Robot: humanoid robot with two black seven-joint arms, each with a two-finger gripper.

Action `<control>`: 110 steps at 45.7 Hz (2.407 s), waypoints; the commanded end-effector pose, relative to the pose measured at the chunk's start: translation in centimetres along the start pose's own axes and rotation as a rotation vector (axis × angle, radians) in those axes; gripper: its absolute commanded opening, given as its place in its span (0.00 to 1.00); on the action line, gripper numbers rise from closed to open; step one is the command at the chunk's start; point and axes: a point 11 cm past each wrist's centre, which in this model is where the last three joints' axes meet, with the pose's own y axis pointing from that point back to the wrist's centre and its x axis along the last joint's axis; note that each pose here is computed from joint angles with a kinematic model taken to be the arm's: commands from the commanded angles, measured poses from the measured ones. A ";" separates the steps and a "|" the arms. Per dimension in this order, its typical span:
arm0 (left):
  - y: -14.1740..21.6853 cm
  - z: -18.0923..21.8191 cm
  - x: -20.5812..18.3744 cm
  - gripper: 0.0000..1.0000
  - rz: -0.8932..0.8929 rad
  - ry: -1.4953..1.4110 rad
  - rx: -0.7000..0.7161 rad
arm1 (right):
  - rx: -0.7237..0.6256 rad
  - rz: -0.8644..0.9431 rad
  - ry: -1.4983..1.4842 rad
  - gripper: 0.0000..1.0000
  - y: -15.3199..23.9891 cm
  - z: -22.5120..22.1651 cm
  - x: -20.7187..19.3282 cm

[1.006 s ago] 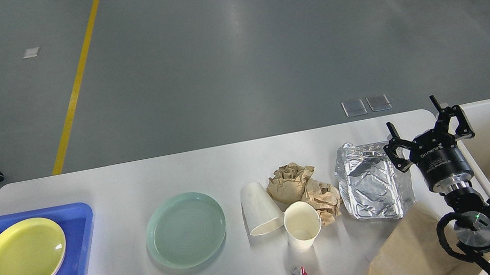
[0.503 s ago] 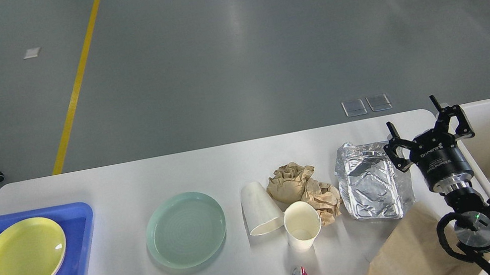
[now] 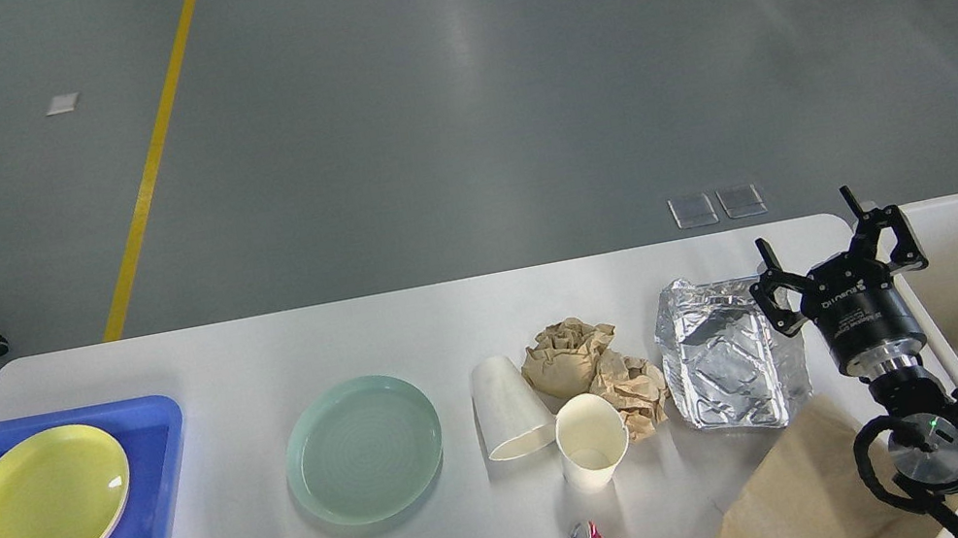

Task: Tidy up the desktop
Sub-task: 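Lower the pink mug onto the tray and open the left gripper, then raise the left gripper and move it toward the yellow-green cup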

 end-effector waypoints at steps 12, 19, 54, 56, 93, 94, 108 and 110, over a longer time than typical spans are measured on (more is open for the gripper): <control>-0.8 0.3 0.5 0.79 0.120 0.054 -0.044 | 0.000 0.000 0.000 1.00 0.0 0.0 0.0; -1.1 0.5 -0.3 0.87 0.087 0.055 -0.054 | 0.000 0.001 -0.001 1.00 0.0 0.0 0.0; 13.7 6.1 3.9 0.94 -0.001 -0.055 0.066 | 0.000 0.001 -0.001 1.00 0.0 0.0 0.0; 15.5 7.7 4.1 0.94 0.015 -0.053 0.047 | 0.000 0.000 0.000 1.00 0.0 0.0 0.0; 31.7 30.8 -6.6 0.94 0.128 -0.160 -0.234 | 0.000 0.001 -0.001 1.00 0.0 0.0 0.0; 31.6 30.8 -6.7 0.94 0.122 -0.155 -0.238 | 0.000 0.001 -0.001 1.00 0.0 0.0 0.0; 31.0 30.5 -6.7 0.95 0.112 -0.153 -0.217 | 0.000 0.001 -0.001 1.00 0.0 0.0 0.0; 30.9 30.5 -6.7 0.95 0.111 -0.155 -0.212 | 0.000 0.000 0.000 1.00 0.0 0.0 0.0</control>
